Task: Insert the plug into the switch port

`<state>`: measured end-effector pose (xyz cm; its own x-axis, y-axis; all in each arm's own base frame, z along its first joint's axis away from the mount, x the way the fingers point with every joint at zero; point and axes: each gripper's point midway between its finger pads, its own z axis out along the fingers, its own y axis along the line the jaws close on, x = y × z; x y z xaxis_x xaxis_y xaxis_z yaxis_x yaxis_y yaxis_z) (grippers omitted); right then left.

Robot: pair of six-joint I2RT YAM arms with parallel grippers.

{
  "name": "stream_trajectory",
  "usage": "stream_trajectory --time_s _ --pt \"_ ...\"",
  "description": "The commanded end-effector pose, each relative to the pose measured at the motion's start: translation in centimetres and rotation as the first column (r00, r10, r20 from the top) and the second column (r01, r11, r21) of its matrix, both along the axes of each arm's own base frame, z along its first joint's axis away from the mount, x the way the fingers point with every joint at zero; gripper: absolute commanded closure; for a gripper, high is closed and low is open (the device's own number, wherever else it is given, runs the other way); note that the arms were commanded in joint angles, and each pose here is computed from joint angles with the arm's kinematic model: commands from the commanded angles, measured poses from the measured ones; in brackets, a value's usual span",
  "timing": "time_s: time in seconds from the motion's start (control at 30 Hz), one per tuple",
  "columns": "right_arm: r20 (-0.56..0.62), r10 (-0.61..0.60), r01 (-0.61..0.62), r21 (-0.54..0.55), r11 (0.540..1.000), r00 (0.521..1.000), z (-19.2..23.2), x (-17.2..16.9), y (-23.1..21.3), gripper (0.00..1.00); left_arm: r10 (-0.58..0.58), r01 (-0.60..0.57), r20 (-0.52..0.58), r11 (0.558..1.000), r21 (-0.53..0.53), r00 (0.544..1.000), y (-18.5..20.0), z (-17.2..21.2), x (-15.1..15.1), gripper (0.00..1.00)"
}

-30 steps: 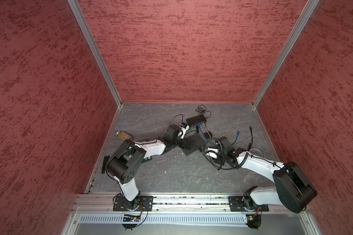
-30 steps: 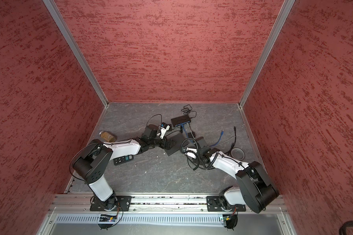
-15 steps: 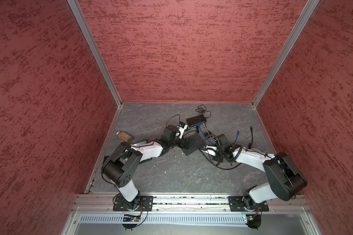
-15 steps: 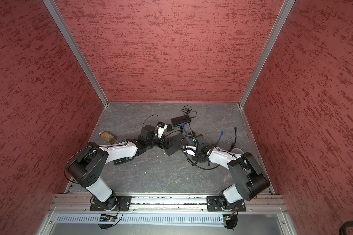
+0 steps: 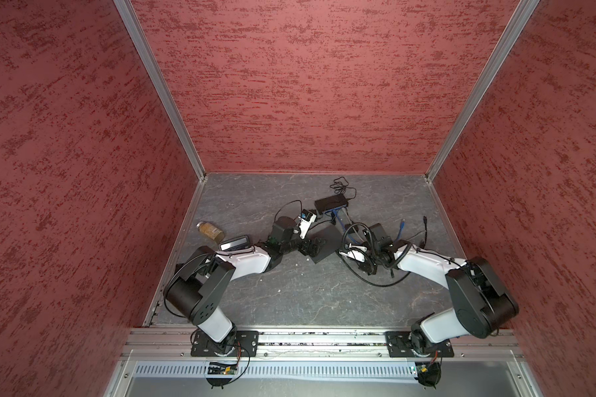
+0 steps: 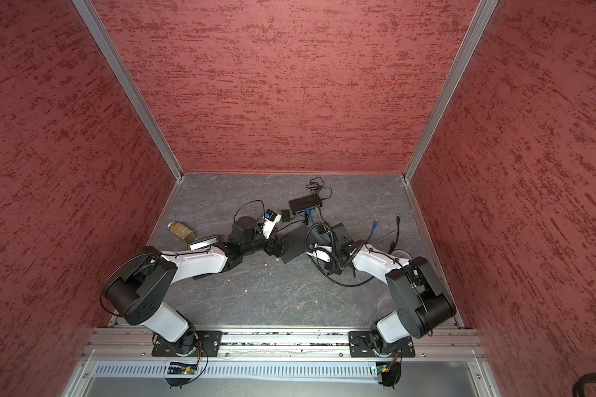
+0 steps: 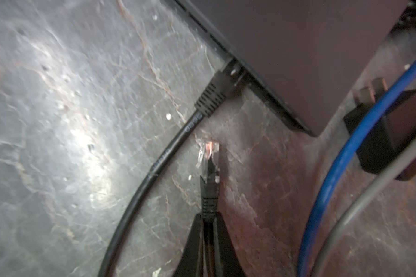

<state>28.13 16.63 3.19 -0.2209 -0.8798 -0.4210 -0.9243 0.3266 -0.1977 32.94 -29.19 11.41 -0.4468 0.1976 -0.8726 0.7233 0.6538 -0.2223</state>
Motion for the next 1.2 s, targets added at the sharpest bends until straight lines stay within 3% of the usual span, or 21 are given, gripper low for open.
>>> stream_trajectory --time_s 0.0,0.13,0.27,0.5,0.7,0.77,0.83,0.9,0.93,1.17 --pt "-0.039 0.013 -0.009 0.122 0.992 0.999 2.6 -0.3 1.9 1.0 -0.03 0.026 0.184 0.999 0.025 0.982 -0.1 2.3 0.1 0.0" --pt "-0.04 0.037 -0.027 0.22 0.975 0.999 4.7 -0.7 3.3 1.0 -0.097 0.072 0.282 0.993 0.098 0.955 -0.4 2.7 -1.0 0.0" --pt "-0.035 0.064 -0.05 0.31 0.949 0.997 6.7 -1.2 4.6 1.0 -0.177 0.109 0.425 0.978 0.179 0.888 -0.8 3.3 -2.6 0.0" --pt "-0.051 0.118 -0.085 0.42 0.904 0.992 9.0 -2.1 6.2 1.0 -0.374 0.177 0.61 0.916 0.36 0.698 -2.5 3.0 -5.6 0.0" --pt "-0.085 0.136 -0.087 0.43 0.898 0.987 8.9 -2.7 6.4 1.0 -0.456 0.193 0.64 0.877 0.439 0.618 -3.7 2.4 -6.1 0.0" --pt "-0.087 0.137 -0.087 0.432 0.898 0.987 9.0 -2.8 6.4 1.0 -0.474 0.195 0.642 0.868 0.457 0.603 -4.1 2.2 -6.2 0.04" --pt "-0.093 0.142 -0.088 0.434 0.897 0.986 9.0 -2.9 6.4 1.0 -0.49 0.196 0.644 0.858 0.475 0.588 -4.5 2.1 -6.2 0.1" --pt "-0.104 0.148 -0.089 0.434 0.896 0.983 9.0 -3.1 6.4 1.0 -0.499 0.191 0.646 0.852 0.487 0.577 -4.7 1.9 -6.1 0.3" --pt "-0.11 0.151 -0.089 0.434 0.896 0.982 9.0 -3.1 6.4 1.0 -0.51 0.197 0.645 0.846 0.496 0.569 -4.9 1.8 -6.2 0.33" --pt "-0.149 0.164 -0.086 0.43 0.899 0.975 9.0 -3.5 6.5 1.0 -0.585 0.231 0.627 0.799 0.555 0.514 -5.5 0.8 -6.6 0.33"
